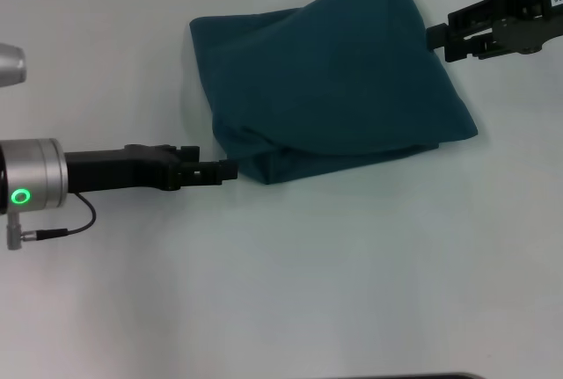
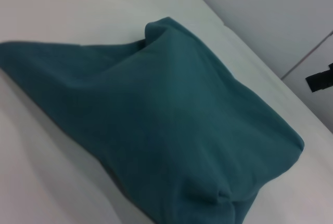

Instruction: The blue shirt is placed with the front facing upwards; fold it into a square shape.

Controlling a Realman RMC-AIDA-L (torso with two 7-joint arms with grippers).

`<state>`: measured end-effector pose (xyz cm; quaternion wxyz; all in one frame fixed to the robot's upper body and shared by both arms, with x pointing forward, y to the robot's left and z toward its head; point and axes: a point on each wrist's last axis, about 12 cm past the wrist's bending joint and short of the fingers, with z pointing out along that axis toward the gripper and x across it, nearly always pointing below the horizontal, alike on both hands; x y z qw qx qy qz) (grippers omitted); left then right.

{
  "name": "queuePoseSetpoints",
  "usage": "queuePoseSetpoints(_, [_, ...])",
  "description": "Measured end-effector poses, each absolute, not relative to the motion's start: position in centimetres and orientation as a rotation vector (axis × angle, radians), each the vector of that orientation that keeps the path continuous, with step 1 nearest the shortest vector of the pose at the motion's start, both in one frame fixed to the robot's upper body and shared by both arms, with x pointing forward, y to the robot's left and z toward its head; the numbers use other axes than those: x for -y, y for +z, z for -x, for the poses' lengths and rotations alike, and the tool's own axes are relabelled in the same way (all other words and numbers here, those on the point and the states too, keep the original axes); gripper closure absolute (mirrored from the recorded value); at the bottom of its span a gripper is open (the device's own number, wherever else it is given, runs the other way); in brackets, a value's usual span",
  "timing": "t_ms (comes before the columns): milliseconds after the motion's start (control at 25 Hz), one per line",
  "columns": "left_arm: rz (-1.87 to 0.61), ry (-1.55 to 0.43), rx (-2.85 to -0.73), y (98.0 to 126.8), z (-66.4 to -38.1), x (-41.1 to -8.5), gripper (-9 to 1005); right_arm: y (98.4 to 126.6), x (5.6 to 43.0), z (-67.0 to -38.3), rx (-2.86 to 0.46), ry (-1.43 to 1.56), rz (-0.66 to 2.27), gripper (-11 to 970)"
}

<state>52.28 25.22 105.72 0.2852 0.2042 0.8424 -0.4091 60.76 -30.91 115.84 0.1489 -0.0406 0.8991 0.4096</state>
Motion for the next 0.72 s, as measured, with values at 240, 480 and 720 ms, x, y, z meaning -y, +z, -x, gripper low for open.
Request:
queuePoseSetpoints(240, [-0.491, -1.118, -2.290, 105.1, -52.8, -24.3, 62, 115.8, 31.2, -60.7, -2.577, 1.182, 0.102, 466])
queuePoseSetpoints(480, [-0.449, -1.134, -2.311, 105.0, -53.5, -23.5, 62, 115.8, 31.3, -60.6, -2.576, 1.182, 0.102, 466])
queuePoseSetpoints(720, [-0.431, -1.143, -2.342, 105.0, -54.0, -22.8, 62, 115.7, 31.7, -60.5, -2.571, 1.182, 0.085, 466])
